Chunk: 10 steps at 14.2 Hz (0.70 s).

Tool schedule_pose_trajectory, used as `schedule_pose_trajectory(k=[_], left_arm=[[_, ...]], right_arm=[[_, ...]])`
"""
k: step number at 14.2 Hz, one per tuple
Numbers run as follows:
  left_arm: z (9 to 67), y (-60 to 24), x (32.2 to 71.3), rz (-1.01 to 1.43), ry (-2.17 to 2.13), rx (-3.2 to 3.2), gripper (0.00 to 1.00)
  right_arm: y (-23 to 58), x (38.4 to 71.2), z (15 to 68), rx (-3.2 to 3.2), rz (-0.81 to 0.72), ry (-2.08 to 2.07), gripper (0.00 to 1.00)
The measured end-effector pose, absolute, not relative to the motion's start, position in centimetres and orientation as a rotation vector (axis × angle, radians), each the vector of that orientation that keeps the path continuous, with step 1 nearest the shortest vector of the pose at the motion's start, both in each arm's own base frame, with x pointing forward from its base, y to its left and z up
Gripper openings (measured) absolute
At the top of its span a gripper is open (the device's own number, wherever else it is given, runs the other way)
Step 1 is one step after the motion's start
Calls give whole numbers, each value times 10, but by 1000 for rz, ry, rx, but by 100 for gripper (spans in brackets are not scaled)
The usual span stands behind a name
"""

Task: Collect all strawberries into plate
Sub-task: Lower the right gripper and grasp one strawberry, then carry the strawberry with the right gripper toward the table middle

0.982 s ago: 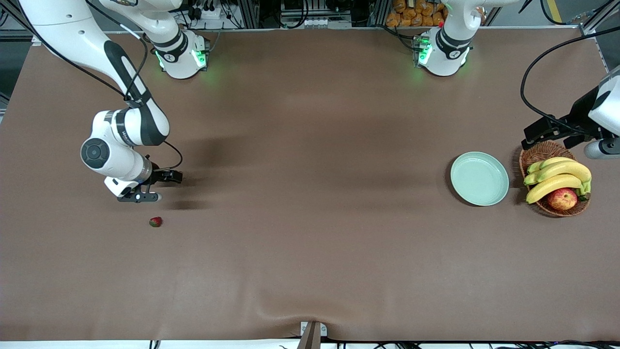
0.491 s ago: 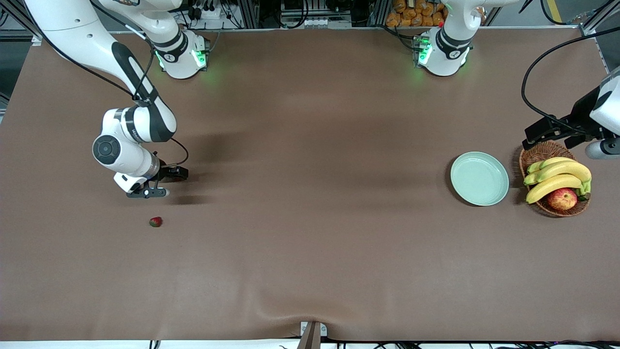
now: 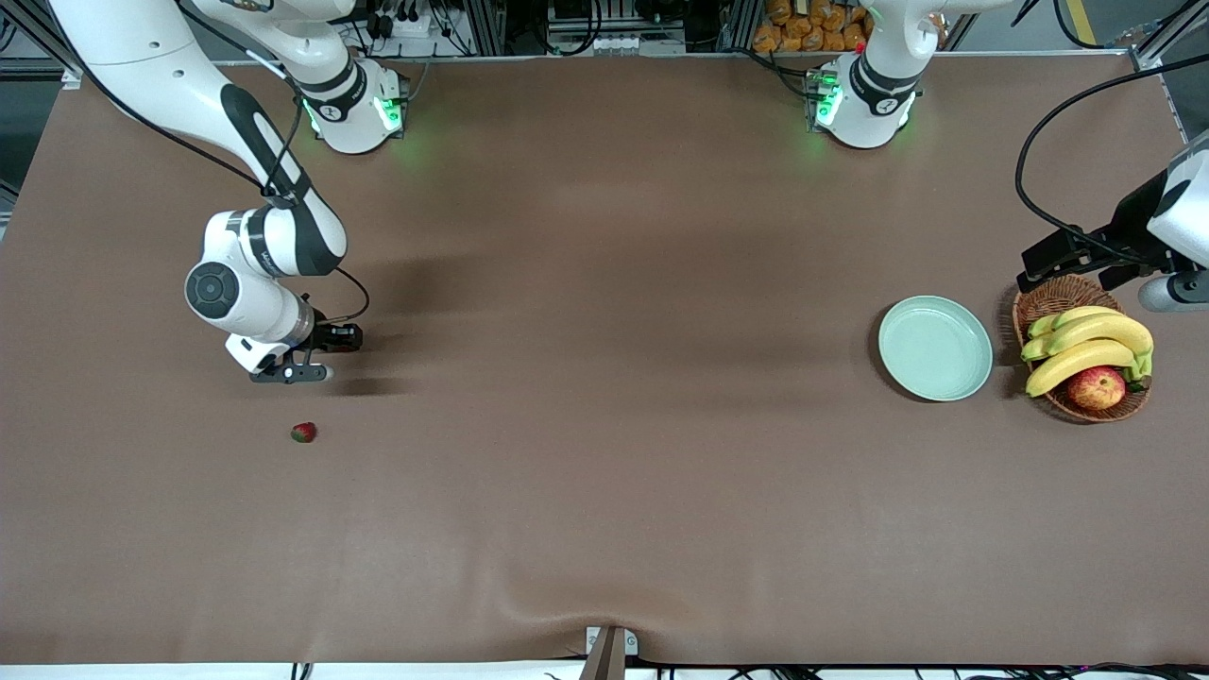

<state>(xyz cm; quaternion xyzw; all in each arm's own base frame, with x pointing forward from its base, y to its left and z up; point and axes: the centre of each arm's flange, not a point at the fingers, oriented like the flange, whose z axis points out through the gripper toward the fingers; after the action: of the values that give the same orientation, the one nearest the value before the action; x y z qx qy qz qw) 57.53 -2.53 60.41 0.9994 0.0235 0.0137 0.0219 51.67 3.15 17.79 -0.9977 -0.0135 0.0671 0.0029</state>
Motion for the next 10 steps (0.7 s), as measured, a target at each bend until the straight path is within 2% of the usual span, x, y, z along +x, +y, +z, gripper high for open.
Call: schedule_pose_trajectory(k=[2,7,10], left_arm=[[603,-25,576,39,74,3097,100],[602,-25,576,38,74,3097,100],[602,-25,576,37,75,3097,100]], right_arm=[[31,517,178,-3129,208,-40,31],[37,522,188,-3129,178,-56,31],[67,541,221,-3126,187,-131,31]])
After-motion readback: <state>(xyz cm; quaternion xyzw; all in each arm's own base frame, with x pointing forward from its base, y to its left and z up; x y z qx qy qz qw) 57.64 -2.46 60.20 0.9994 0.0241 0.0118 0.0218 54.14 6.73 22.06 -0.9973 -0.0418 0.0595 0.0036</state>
